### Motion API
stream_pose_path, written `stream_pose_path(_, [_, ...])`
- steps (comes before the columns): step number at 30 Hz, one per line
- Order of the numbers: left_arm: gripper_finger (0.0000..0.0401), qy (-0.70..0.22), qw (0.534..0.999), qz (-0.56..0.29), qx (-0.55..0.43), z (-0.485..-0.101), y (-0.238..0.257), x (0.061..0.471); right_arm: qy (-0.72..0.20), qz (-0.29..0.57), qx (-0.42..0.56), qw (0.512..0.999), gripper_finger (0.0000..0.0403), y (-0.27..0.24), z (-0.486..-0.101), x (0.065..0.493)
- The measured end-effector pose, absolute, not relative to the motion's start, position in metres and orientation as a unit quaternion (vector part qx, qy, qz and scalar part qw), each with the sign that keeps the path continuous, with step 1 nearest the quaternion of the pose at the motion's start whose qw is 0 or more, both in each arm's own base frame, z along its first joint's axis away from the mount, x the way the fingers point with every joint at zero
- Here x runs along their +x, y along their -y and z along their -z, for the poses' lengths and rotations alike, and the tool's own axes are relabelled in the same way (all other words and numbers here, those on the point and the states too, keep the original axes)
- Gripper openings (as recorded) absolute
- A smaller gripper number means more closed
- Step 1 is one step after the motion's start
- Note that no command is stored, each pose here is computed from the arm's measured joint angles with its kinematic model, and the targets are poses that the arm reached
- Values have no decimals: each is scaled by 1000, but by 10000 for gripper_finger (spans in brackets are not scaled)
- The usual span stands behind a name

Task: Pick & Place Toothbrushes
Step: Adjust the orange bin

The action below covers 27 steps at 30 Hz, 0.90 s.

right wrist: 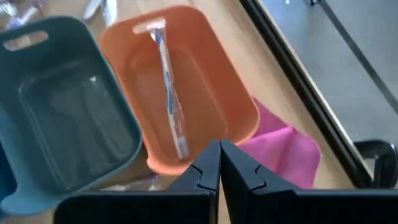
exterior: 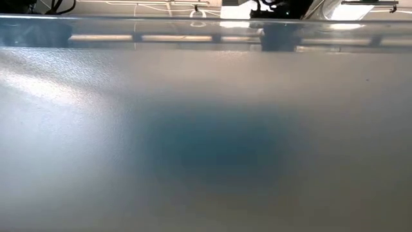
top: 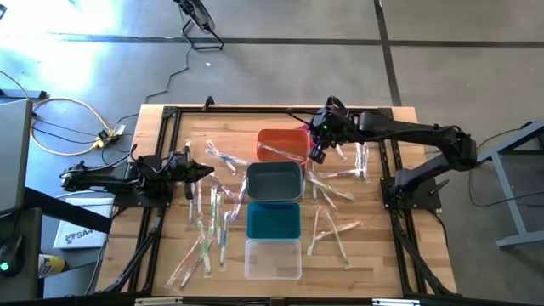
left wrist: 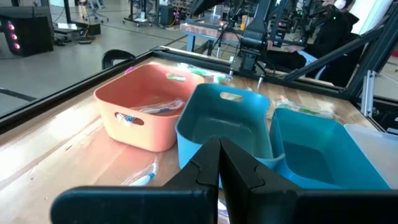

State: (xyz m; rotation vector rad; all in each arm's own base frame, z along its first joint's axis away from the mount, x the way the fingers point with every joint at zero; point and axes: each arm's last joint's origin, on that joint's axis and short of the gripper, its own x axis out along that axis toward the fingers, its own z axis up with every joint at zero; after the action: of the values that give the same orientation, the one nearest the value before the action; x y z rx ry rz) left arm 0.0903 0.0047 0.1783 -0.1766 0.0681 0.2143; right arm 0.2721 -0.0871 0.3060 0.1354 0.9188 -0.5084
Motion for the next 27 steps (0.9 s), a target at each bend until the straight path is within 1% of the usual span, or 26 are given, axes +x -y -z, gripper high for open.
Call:
stream_pose_path(4, [6, -36, 990, -107, -88, -178, -5, 90, -460, 241, 68, 852, 3, 86, -289, 269])
stream_pose_path(11, [6, -35, 989, -108, -98, -178, -5, 90, -474, 249, 80, 841, 3, 87, -244, 262])
stream_pose_path(17, [6, -32, 984, -109, -135, -178, -5, 90, -440, 271, 91, 851, 2, 98, -218, 258])
stream_pose_path(23, [6, -39, 983, -111, -140, -177, -5, 91, -413, 309, 117, 849, 2, 113, -204, 249])
stream_pose_path(27, [6, -46, 983, -113, -139, -176, -5, 92, -381, 325, 130, 856, 2, 122, -201, 247])
